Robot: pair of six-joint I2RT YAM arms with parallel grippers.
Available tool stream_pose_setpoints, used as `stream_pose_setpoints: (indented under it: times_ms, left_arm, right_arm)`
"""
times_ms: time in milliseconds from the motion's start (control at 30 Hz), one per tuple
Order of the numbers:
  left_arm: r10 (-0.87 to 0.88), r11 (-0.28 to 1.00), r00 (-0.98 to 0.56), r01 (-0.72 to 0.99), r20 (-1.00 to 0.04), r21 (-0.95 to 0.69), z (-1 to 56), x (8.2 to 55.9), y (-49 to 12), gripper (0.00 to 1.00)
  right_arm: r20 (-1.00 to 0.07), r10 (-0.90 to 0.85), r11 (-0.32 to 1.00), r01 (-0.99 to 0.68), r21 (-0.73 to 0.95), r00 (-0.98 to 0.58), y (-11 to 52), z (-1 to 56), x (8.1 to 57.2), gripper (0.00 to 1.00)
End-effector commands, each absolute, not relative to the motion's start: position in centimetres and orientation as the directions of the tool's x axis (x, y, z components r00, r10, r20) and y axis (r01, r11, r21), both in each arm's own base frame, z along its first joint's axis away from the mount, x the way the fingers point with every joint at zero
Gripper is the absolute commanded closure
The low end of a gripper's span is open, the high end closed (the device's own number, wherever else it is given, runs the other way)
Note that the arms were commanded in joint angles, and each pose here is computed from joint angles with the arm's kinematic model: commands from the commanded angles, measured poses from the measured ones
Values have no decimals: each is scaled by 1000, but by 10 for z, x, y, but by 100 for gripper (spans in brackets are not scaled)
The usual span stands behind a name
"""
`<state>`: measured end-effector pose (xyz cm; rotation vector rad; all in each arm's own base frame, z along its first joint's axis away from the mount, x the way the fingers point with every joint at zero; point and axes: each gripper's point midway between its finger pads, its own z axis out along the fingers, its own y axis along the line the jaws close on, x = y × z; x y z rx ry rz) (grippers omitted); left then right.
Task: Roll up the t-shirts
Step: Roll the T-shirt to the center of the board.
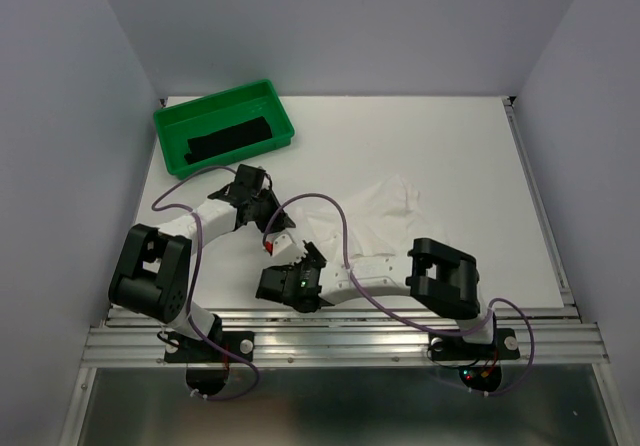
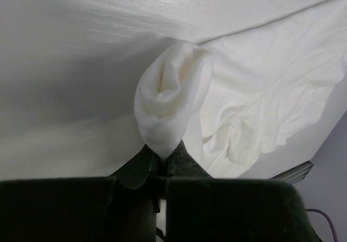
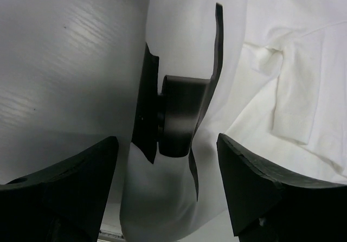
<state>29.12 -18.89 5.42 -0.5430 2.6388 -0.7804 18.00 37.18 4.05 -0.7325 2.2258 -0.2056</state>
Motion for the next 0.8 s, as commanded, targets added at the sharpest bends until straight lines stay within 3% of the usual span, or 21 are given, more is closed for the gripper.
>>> stream_pose_setpoints:
  times_ms: [0, 100, 267, 533, 567, 667, 700, 767]
  left_arm:
    - [-442, 777, -866, -239, -234, -582, 68, 299, -193, 100]
    - [-442, 775, -866, -239, -232, -585, 68, 300, -193, 100]
    - [-443, 778, -865, -240, -235, -581, 68, 299, -192, 100]
    - [-439, 783, -865, -236, -242, -575, 67, 297, -190, 100]
    - [-436, 784, -866, -233, -244, -576, 69, 298, -190, 96]
    - [-429, 790, -865, -220, -260, -572, 72, 300, -189, 81]
    - [-426, 792, -865, -216, -263, -571, 75, 301, -190, 64]
    - [-423, 796, -864, -212, -272, -567, 77, 302, -188, 50]
  right_arm:
    - [-633, -595, 803, -388, -451, -495, 367, 46, 186, 22]
    - [-626, -599, 801, -375, -466, -499, 363, 39, 186, 28]
    - [-644, -578, 816, -331, -474, -501, 359, 38, 189, 57]
    - [-665, -553, 832, -290, -473, -502, 353, 40, 191, 92]
    - [-670, -537, 843, -293, -451, -512, 352, 41, 189, 99]
    - [-694, -491, 871, -318, -376, -527, 360, 44, 184, 99]
    - [-698, -470, 881, -336, -332, -540, 362, 46, 180, 99]
    - [-703, -442, 891, -359, -277, -556, 366, 47, 174, 99]
